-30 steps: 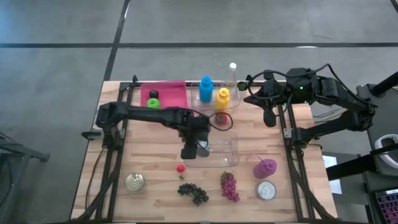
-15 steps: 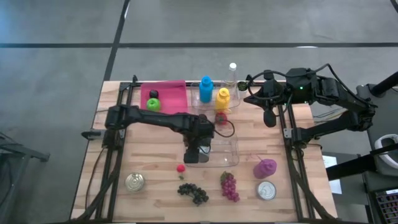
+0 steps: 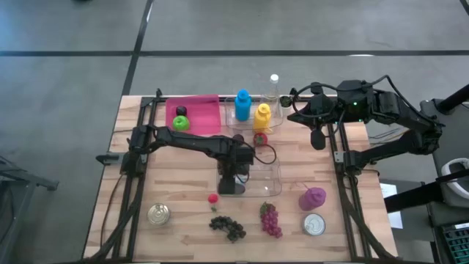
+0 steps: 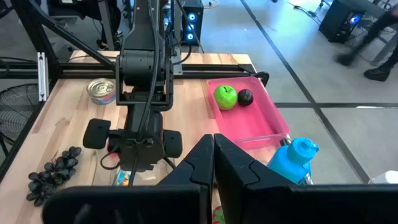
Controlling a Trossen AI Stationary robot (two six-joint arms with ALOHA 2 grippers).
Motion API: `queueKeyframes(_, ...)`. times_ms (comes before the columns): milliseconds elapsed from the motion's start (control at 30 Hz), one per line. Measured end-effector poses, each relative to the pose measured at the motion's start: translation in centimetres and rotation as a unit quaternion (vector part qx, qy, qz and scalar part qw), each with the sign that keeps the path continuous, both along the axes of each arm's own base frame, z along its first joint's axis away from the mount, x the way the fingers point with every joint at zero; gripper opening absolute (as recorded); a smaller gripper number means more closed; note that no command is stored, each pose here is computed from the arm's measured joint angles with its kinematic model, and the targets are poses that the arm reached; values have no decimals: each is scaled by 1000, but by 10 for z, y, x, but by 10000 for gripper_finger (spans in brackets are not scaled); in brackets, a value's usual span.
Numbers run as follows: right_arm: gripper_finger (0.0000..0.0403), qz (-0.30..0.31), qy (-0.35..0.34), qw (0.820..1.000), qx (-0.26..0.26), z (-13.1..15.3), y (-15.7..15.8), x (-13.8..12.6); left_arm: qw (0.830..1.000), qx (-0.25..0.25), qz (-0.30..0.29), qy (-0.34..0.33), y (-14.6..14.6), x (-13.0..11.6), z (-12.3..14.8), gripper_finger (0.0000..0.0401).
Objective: Pick & Place Food Item
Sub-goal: Put the yellow blue tuna can into the bottom transparent bin
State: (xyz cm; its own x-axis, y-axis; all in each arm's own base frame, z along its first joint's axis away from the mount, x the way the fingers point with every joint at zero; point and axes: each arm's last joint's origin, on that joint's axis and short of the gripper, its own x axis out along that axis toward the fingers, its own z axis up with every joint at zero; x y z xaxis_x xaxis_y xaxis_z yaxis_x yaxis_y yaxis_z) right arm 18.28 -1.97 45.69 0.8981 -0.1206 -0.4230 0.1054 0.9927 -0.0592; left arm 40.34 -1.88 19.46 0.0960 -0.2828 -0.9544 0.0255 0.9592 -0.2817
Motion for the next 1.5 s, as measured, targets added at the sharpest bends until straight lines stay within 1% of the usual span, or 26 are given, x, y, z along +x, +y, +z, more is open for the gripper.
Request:
queueKeyframes(67, 8, 0, 0, 1000, 0, 0, 0, 0, 1000, -1, 13, 1, 0, 0, 0, 183)
queueKeyframes(200, 8, 0, 0, 1000, 0, 0, 0, 0, 1000, -2, 14, 0, 0, 1, 0, 219)
queueKeyframes(433, 8, 0, 0, 1000, 0, 0, 0, 0, 1000, 0, 14, 0, 0, 1, 0, 263)
queueKeyframes(567, 8, 0, 0, 1000, 0, 0, 0, 0, 1000, 1, 18, 6, 4, -2, 3, 279)
queueKeyframes(767, 8, 0, 1, 1000, 0, 0, 0, 0, 999, 2, 34, -4, 16, -6, 16, 286)
queueKeyframes(1000, 8, 0, 3, 1000, 0, 0, 0, -1, 999, 2, 50, -17, 28, -24, 49, 286)
queueKeyframes(1100, 8, 1, 3, 1000, -1, 0, 0, -1, 997, 29, 67, -25, 34, -37, 69, 287)
queueKeyframes(1200, 8, 1, 3, 1000, -1, 0, 0, -1, 990, 74, 110, -37, 37, -51, 91, 285)
queueKeyframes(1300, 8, 1, 3, 1000, -2, 0, 0, -1, 981, 104, 150, -67, 38, -65, 112, 286)
queueKeyframes(1400, 8, 1, 3, 1000, -1, 0, 0, -1, 974, 119, 169, -92, 35, -78, 129, 287)
queueKeyframes(1500, 8, 0, 9, 1000, 0, -1, 0, -1, 970, 129, 172, -117, 32, -89, 144, 286)
